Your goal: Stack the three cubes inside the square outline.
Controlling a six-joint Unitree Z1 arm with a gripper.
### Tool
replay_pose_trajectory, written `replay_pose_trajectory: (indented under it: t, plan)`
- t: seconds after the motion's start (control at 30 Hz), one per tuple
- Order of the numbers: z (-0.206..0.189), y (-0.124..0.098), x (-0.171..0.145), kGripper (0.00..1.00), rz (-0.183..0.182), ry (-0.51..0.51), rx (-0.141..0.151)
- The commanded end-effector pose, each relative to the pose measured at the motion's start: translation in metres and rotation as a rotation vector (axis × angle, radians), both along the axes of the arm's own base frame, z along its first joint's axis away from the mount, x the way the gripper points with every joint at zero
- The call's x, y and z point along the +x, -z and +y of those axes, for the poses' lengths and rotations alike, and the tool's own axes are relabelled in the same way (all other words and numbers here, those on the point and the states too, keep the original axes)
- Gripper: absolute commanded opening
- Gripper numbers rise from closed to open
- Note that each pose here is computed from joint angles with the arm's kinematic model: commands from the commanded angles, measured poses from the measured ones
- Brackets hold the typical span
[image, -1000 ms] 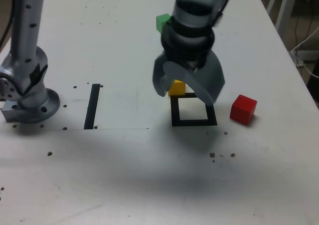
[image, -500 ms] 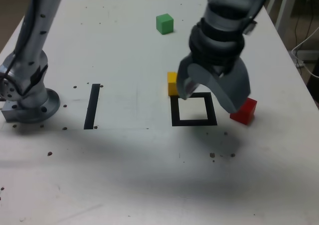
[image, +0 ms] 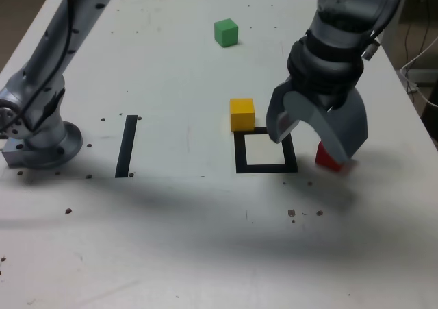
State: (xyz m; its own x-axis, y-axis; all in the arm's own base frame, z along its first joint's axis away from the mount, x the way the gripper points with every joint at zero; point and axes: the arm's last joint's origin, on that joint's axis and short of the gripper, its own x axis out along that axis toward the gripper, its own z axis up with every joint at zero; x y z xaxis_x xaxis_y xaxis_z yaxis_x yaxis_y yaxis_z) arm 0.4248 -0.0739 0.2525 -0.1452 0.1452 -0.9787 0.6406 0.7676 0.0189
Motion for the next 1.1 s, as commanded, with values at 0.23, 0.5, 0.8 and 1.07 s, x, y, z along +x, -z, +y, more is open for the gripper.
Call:
replay_pose_trajectory:
  t: [0.23,0.5,0.8,1.07]
  plan:
    - [0.015,0.013,0.022,0.98,0.016,-0.001,-0.011]
    - [0.027,0.031,0.038,0.93,0.036,-0.020,-0.025]
    - [0.029,0.044,0.045,0.67,0.052,-0.037,-0.013]
    - [0.029,0.045,0.045,0.31,0.046,-0.045,0.028]
